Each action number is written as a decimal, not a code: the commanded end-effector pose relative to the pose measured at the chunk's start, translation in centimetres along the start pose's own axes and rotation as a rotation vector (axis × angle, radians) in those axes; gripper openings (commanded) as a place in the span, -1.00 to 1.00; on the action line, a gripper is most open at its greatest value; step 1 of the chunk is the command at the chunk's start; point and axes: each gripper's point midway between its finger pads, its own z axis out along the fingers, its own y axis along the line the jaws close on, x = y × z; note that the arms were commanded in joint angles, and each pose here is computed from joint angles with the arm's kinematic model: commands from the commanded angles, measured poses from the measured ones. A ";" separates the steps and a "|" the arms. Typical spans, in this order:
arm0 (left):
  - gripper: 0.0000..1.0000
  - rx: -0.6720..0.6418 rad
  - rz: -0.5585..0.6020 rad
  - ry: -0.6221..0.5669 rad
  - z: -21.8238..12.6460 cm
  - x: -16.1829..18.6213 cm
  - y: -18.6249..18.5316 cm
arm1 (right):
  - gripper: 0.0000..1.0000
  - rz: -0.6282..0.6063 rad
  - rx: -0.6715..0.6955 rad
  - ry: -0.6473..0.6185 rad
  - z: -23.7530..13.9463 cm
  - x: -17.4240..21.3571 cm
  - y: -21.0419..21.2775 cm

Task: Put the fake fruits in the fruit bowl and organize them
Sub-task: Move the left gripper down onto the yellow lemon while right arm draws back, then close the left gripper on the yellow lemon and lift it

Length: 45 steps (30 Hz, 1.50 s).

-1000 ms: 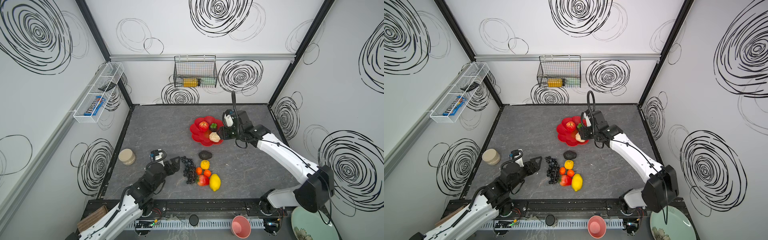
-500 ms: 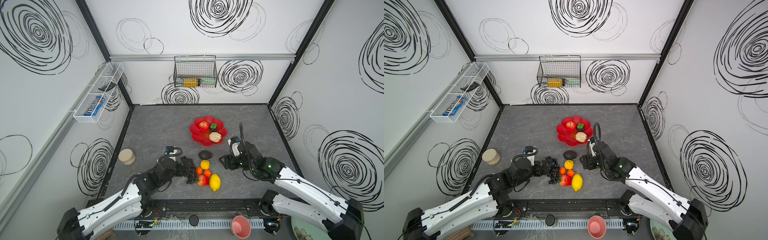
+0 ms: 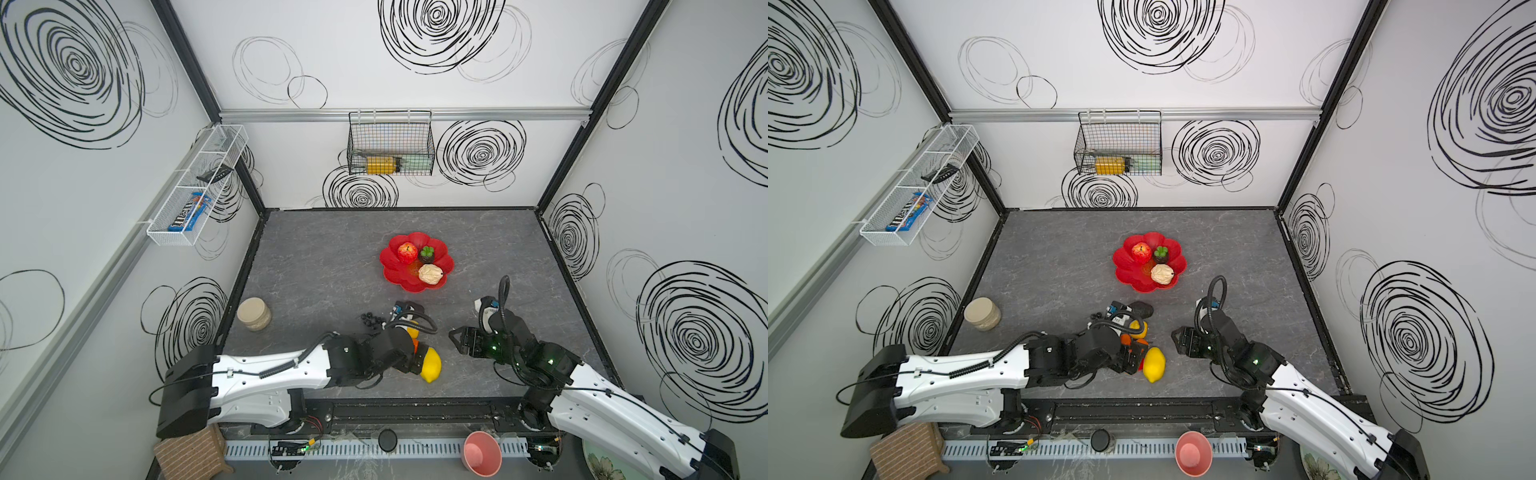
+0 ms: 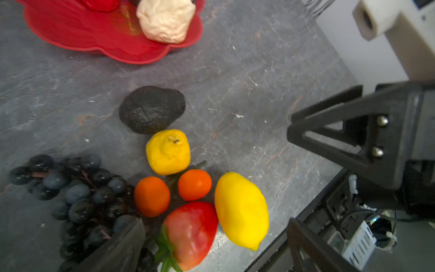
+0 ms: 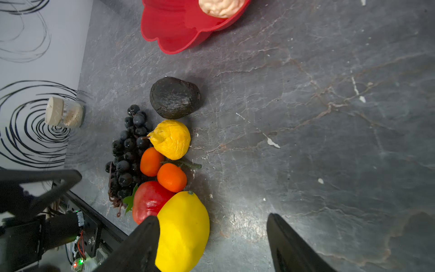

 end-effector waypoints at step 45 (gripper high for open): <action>0.54 -0.213 0.098 0.252 7.7 6.2 -4.3 | 0.55 0.114 0.000 -0.300 -6.0 -4.5 -0.8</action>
